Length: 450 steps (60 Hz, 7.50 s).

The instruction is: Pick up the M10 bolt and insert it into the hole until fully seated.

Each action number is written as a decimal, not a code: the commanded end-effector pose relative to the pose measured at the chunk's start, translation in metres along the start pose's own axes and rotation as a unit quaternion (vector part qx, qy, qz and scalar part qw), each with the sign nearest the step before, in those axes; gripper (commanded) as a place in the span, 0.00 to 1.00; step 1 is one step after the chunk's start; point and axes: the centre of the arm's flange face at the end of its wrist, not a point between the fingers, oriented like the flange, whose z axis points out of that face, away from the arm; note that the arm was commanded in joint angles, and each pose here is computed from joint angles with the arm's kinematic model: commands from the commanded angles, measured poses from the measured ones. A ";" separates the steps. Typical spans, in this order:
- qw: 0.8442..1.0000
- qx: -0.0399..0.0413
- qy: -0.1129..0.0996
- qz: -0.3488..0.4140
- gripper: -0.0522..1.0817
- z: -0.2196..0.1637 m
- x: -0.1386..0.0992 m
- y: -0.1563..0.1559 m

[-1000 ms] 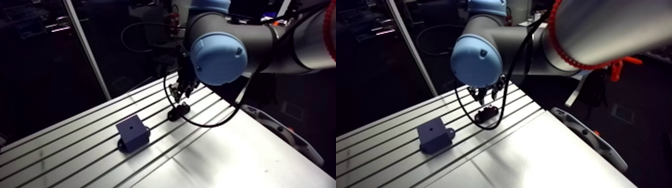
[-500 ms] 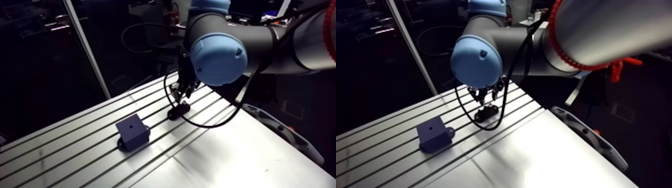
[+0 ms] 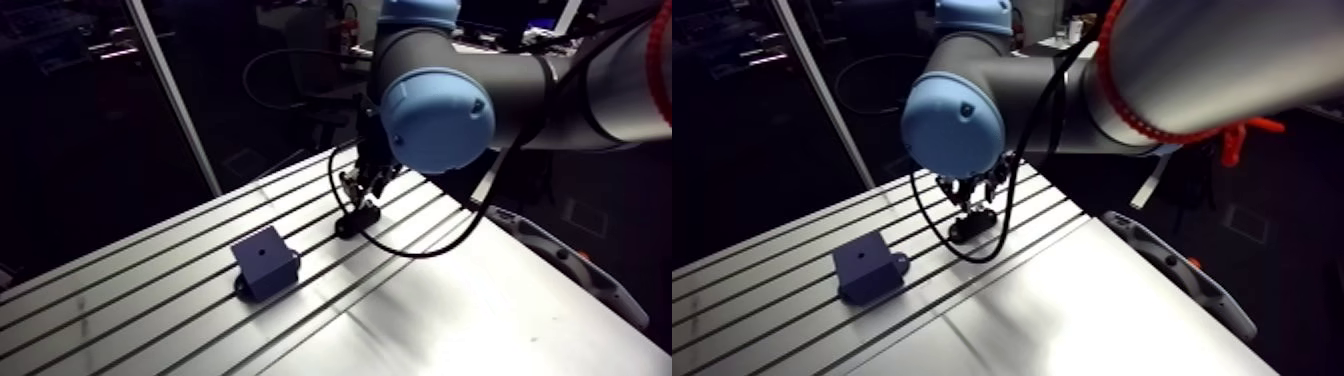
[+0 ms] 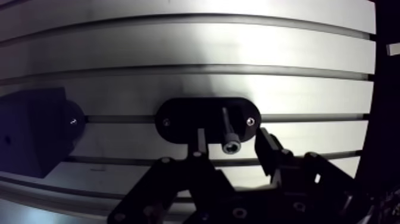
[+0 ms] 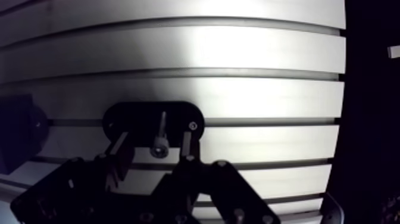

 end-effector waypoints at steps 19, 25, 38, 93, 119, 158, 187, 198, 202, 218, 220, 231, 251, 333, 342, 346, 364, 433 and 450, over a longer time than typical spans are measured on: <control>1.000 -0.001 -0.004 0.000 0.48 0.002 -0.002 -0.001; 1.000 -0.001 -0.004 0.001 0.48 0.002 -0.002 0.000; 1.000 -0.001 -0.005 0.001 0.51 0.003 -0.002 0.000; 1.000 0.001 -0.007 0.000 0.59 0.006 -0.002 -0.001; 1.000 0.000 -0.006 0.002 0.62 0.004 -0.002 0.000; 1.000 -0.004 -0.013 0.000 0.64 0.007 -0.003 0.000; 1.000 -0.002 -0.013 0.001 0.64 0.009 -0.003 0.000; 1.000 -0.002 -0.015 0.001 0.64 0.011 -0.002 0.001; 1.000 -0.002 -0.015 0.001 0.64 0.011 -0.002 0.001; 1.000 -0.004 -0.012 0.002 0.64 0.008 0.000 0.002; 1.000 -0.004 -0.011 0.002 0.64 0.008 0.000 0.002; 1.000 -0.003 -0.012 0.002 0.64 0.008 -0.001 0.001; 1.000 -0.004 -0.012 0.004 0.69 0.007 -0.002 0.001; 0.999 0.017 -0.036 0.035 1.00 -0.127 0.049 -0.040; 0.994 0.017 -0.107 0.010 1.00 -0.151 0.063 -0.083; 0.993 0.015 -0.120 0.002 1.00 -0.158 0.069 -0.099; 0.984 0.024 -0.177 -0.015 1.00 -0.177 0.076 -0.158; 0.968 -0.022 -0.247 -0.041 1.00 -0.102 0.115 -0.214; 0.968 -0.019 -0.245 -0.041 1.00 -0.095 0.118 -0.215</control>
